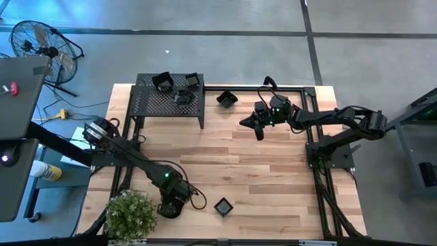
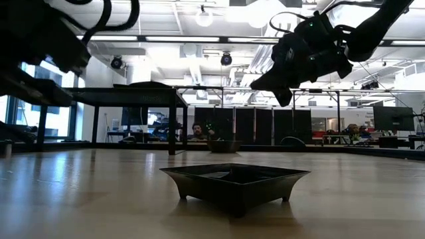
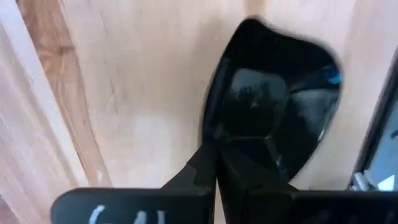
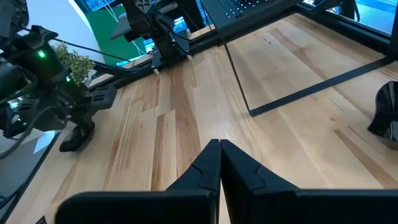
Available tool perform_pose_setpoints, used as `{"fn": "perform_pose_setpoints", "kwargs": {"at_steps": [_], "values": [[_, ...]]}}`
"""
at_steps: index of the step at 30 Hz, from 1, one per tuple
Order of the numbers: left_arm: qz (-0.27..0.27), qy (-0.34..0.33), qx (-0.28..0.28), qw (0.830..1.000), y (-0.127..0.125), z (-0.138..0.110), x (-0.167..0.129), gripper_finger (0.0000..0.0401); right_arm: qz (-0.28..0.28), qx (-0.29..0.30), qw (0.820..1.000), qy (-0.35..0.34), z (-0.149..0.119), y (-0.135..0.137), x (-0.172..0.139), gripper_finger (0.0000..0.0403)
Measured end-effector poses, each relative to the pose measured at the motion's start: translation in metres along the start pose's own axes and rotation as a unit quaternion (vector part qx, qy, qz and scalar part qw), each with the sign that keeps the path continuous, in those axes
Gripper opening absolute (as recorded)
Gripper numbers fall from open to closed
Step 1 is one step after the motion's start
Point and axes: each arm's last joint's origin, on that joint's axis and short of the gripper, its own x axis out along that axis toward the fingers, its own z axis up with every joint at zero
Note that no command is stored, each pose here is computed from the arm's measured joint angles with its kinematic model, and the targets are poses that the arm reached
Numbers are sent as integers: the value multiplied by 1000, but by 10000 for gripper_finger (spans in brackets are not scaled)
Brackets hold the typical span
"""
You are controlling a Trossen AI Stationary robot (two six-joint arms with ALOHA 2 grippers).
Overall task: Pick & Place Mini shaped plates
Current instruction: Stack the leaf-shaped plate on top of the other leaf-shaped plates on the shelf
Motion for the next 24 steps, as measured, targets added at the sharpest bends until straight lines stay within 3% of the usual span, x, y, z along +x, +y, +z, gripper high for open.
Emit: {"fn": "perform_pose_setpoints", "kwargs": {"at_steps": [4,10,19,24], "values": [[4,-16,-3,1000,-1,-4,-13,1,1,-1,1000,-2,0,0,0,0],[-1,-22,-57,998,-2,-6,-18,8,1,-1,1000,-3,0,0,0,0],[1,-22,-88,996,-2,-4,-15,91,1,-1,1000,-3,0,0,0,0],[12,-28,-90,995,-2,-4,-9,107,1,-1,1000,-3,0,0,0,0]]}}
